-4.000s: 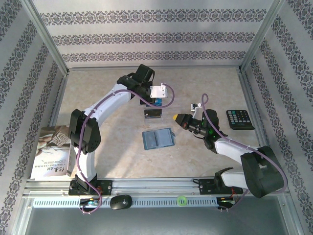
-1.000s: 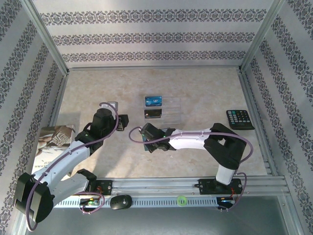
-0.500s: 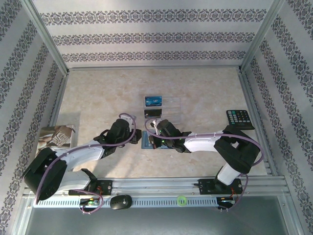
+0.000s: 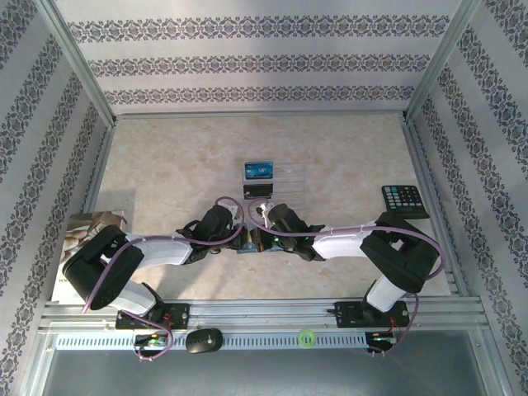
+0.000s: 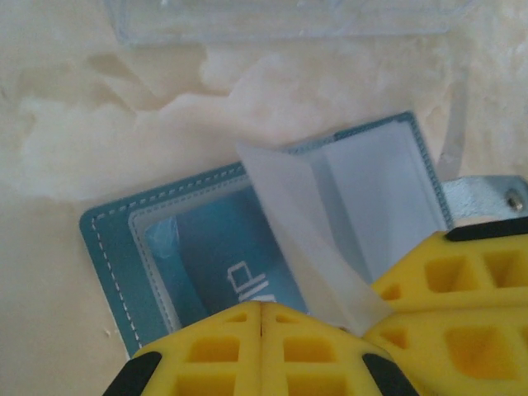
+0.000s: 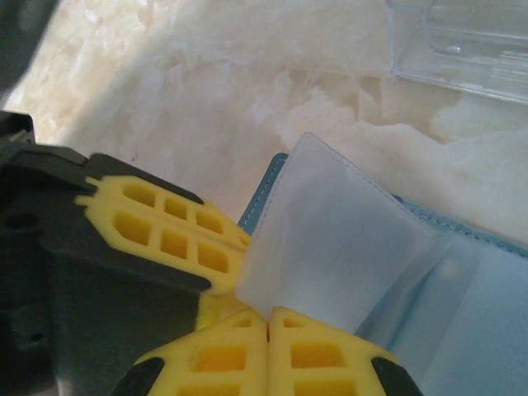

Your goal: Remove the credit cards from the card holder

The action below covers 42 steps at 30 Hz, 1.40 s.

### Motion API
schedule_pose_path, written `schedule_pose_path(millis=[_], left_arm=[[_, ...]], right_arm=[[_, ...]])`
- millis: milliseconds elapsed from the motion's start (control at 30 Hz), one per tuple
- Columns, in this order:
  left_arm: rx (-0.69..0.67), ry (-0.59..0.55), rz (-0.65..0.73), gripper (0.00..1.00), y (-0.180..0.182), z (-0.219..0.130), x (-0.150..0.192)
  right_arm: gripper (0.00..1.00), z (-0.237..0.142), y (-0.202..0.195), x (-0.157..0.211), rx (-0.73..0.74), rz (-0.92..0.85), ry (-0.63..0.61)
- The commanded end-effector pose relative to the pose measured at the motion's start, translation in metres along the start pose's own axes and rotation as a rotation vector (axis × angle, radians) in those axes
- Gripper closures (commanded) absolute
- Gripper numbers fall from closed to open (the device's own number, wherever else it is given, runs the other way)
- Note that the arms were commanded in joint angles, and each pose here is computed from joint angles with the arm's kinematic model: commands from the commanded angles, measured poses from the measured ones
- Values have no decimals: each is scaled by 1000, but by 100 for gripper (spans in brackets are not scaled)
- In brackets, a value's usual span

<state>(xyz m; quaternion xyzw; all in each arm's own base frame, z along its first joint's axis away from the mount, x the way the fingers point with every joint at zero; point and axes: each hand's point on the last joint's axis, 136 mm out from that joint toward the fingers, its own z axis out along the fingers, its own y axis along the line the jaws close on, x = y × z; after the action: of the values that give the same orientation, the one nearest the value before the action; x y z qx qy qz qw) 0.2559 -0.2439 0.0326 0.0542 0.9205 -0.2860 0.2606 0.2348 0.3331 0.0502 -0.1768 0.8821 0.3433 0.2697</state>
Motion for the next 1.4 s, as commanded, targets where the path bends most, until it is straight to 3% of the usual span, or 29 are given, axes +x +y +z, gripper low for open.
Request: schedule_pose_path(millis=[0,267,533,567,700,867,1100,1367], left_arm=[[-7,41,3,100,-6,-2,2],[-48,178,4,100,5,10,27],[-61,213,18,100,10,12,36],[-63,215,19,100,11,12,37],[-60,216,26,100,11,12,37],[-50,206,47,100,6,10,32],[-29,202,57,100,0,11,27],[-29,199,67,100,-2,8,25]], right_arm=[[100,-6,3,-10,-18,16,-46],[100,-6,-7,-6,27,51,-47],[100,-32,-57,3,285,163,-93],[98,-37,-62,4,313,174,-103],[76,-56,-83,7,437,228,-144],[68,-62,-44,-23,279,114,-182],[70,-42,11,-38,36,66,-57],[81,-14,-36,-6,153,269,116]])
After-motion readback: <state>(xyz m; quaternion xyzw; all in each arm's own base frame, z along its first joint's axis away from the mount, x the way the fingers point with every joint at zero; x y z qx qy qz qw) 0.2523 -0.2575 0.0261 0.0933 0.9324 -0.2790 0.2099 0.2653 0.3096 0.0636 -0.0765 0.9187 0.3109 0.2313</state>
